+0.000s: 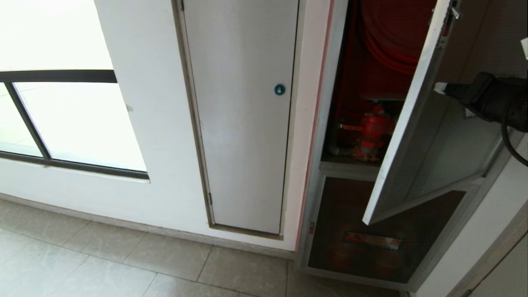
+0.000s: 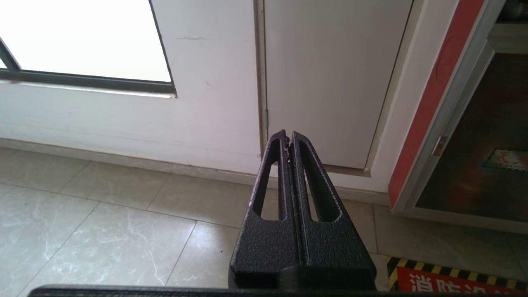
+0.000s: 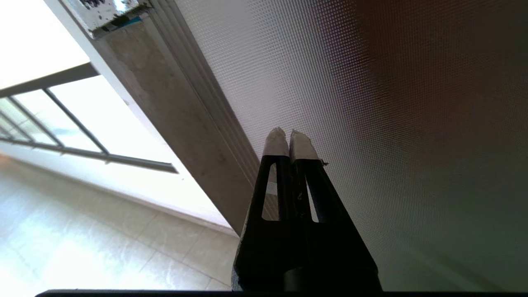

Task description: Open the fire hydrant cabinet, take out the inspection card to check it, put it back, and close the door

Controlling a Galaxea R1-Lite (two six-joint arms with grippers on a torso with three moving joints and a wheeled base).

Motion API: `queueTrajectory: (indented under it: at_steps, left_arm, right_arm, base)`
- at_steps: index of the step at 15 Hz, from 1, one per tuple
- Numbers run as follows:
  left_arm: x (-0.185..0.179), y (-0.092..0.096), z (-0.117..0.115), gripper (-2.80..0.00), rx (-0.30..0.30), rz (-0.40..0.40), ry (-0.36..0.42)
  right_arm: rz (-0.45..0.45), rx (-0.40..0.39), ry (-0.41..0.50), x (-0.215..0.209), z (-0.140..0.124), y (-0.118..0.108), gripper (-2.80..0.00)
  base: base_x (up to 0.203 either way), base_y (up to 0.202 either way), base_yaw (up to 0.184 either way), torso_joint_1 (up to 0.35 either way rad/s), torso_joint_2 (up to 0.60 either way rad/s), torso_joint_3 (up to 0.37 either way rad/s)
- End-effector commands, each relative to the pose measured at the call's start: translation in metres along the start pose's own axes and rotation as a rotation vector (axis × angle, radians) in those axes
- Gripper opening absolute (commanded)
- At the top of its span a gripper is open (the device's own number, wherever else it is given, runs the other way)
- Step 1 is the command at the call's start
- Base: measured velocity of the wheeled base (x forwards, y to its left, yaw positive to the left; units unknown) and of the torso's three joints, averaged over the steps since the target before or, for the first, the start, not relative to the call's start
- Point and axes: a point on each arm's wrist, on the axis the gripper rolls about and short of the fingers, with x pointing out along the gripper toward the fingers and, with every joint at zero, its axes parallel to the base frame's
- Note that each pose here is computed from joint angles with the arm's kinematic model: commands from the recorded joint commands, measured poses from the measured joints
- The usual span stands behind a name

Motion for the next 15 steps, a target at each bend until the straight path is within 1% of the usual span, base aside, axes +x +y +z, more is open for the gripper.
queueTrajectory:
  at_steps: [1, 5, 9, 12, 15]
  left_arm:
    - [0.001, 0.0, -0.002, -2.8, 0.0, 0.0, 0.007]
    - [0.001, 0.0, -0.002, -2.8, 0.0, 0.0, 0.007]
    - [0.001, 0.0, -0.002, -2.8, 0.0, 0.0, 0.007]
    - [0.001, 0.0, -0.002, -2.8, 0.0, 0.0, 0.007]
    - [0.001, 0.0, -0.002, -2.8, 0.0, 0.0, 0.007]
  right_arm:
    - [-0.004, 0.023, 0.044, 0.039, -0.015, -0.02, -2.8]
    - [0.005, 0.011, 0.016, 0.089, -0.015, -0.038, -2.8]
    - [-0.036, 0.007, -0.011, 0.125, -0.026, -0.057, -2.8]
    - [-0.041, -0.001, -0.033, 0.142, -0.027, -0.066, -2.8]
    - [-0.053, 0.012, -0.003, 0.149, -0.029, -0.07, -2.8]
  base:
    - [0.0, 0.0, 0.0, 0.0, 0.0, 0.0]
    - [0.0, 0.0, 0.0, 0.0, 0.0, 0.0]
    - [0.0, 0.0, 0.0, 0.0, 0.0, 0.0]
    - [0.0, 0.0, 0.0, 0.0, 0.0, 0.0]
    - [0.0, 0.0, 0.0, 0.0, 0.0, 0.0]
